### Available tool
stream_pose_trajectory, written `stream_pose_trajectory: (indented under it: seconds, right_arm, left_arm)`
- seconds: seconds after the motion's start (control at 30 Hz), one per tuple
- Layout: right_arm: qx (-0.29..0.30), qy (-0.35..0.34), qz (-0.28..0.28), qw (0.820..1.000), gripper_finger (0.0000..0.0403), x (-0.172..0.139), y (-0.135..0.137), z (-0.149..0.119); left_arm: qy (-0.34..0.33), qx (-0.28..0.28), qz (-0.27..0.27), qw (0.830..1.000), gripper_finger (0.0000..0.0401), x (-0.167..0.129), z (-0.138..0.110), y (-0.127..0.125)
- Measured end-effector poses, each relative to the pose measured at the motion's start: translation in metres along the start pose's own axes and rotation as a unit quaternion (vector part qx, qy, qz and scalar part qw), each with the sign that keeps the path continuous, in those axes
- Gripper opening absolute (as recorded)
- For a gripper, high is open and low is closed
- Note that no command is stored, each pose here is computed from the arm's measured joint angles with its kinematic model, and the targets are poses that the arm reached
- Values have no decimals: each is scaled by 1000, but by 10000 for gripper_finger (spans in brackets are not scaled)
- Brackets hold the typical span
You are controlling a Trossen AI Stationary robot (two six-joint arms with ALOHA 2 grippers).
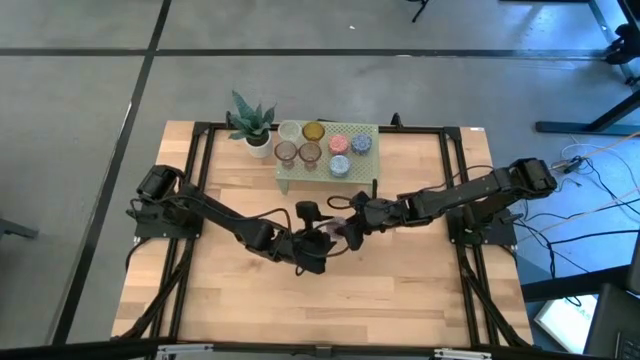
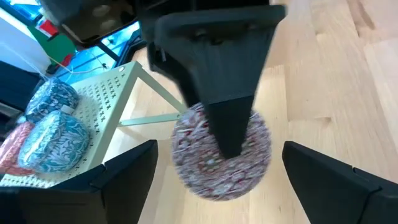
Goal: Pick & Place candle stick holders
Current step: Put the red scented candle on the shelf
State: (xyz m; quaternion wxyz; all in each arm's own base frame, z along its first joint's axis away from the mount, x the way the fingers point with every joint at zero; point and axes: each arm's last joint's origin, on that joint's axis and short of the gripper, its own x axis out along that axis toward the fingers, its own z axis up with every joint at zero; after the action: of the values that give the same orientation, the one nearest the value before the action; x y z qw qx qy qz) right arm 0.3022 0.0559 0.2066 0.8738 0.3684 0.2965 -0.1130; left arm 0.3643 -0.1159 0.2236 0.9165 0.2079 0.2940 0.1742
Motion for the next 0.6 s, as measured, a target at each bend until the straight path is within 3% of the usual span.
stream_pose_trajectory:
  seconds: [0.2, 0.4, 0.6]
  right_arm:
    - [2, 36, 29, 999, 186, -1, 2, -2]
    - [-2, 49, 47, 998, 181, -23, 6, 3]
    - [-8, 17, -19, 1000, 189, -60, -4, 13]
  left_arm:
    - [9, 12, 5, 1000, 342, -2, -2, -2]
    - [44, 0, 15, 999, 343, -2, -11, -1]
    - [72, 1, 13, 997, 343, -4, -18, -1]
